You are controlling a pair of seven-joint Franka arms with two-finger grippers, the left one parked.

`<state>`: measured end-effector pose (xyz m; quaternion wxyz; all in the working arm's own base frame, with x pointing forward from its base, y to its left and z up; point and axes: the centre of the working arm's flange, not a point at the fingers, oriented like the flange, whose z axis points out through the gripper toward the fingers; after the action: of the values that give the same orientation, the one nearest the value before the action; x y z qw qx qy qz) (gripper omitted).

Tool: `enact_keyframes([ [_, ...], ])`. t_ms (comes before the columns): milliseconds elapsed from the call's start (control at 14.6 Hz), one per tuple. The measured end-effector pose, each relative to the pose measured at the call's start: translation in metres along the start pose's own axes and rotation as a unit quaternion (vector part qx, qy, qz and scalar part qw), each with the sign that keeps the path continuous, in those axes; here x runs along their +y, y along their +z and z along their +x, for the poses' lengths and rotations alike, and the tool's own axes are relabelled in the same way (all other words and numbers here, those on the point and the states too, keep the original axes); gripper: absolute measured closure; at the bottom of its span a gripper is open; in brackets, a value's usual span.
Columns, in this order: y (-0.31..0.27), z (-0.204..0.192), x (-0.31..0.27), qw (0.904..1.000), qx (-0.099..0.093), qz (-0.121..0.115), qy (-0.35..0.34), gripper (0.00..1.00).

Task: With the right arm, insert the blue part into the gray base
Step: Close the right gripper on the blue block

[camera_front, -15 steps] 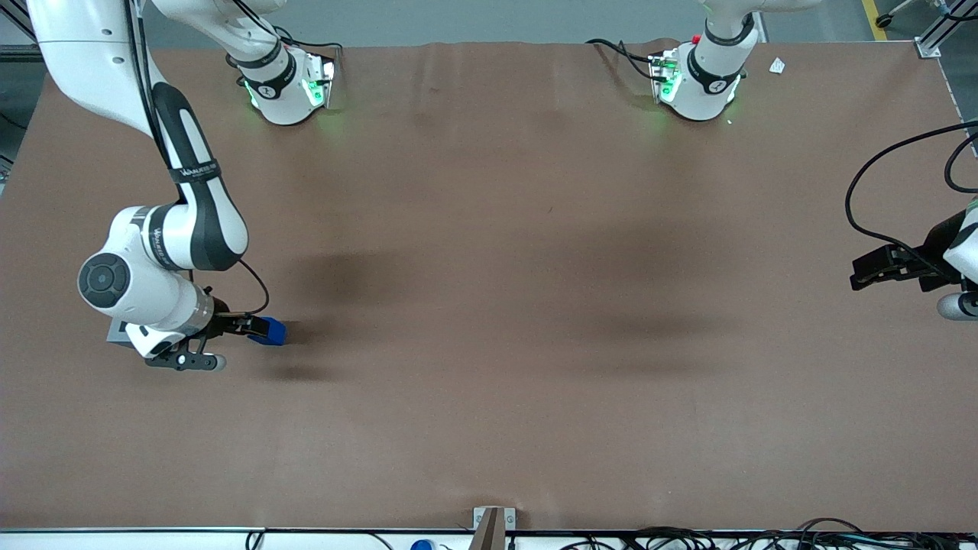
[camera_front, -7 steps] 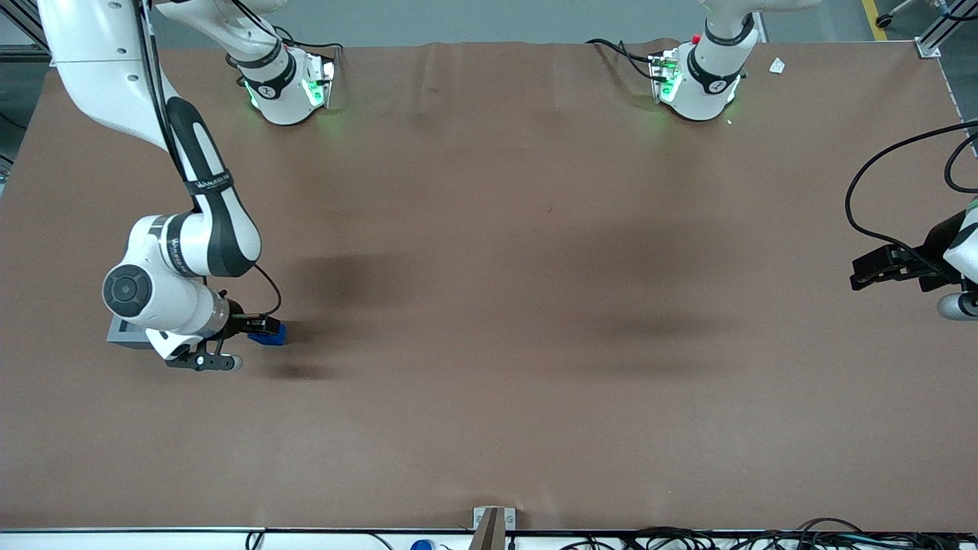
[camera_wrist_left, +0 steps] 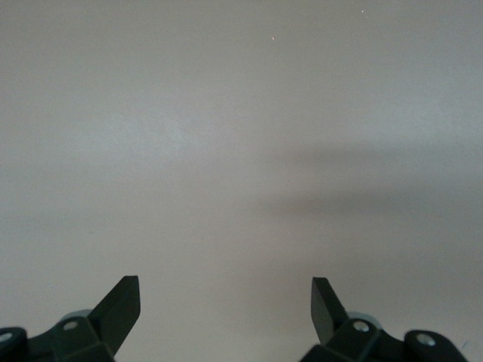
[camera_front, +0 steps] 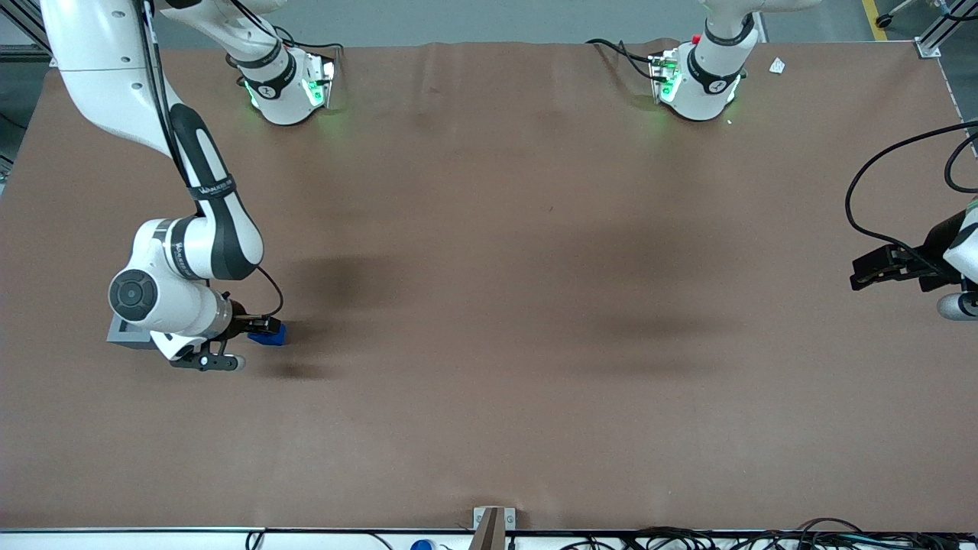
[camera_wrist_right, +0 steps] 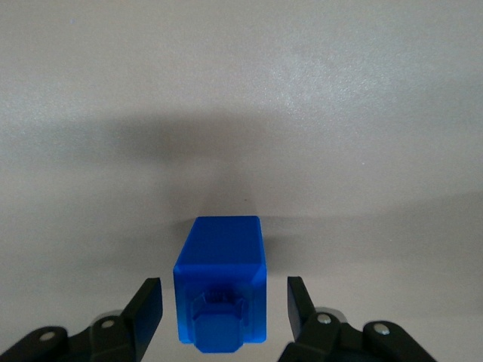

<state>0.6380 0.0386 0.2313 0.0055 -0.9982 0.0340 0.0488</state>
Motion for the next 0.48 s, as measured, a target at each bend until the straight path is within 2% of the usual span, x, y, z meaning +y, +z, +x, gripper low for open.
enact_keyframes([
  [68,0.0000,0.0000,0.0000,1.0000,0.000,0.000,0.000,0.32],
  [478,0.0011,-0.0001,-0.0002,1.0000,-0.001,0.000,0.000,0.39],
])
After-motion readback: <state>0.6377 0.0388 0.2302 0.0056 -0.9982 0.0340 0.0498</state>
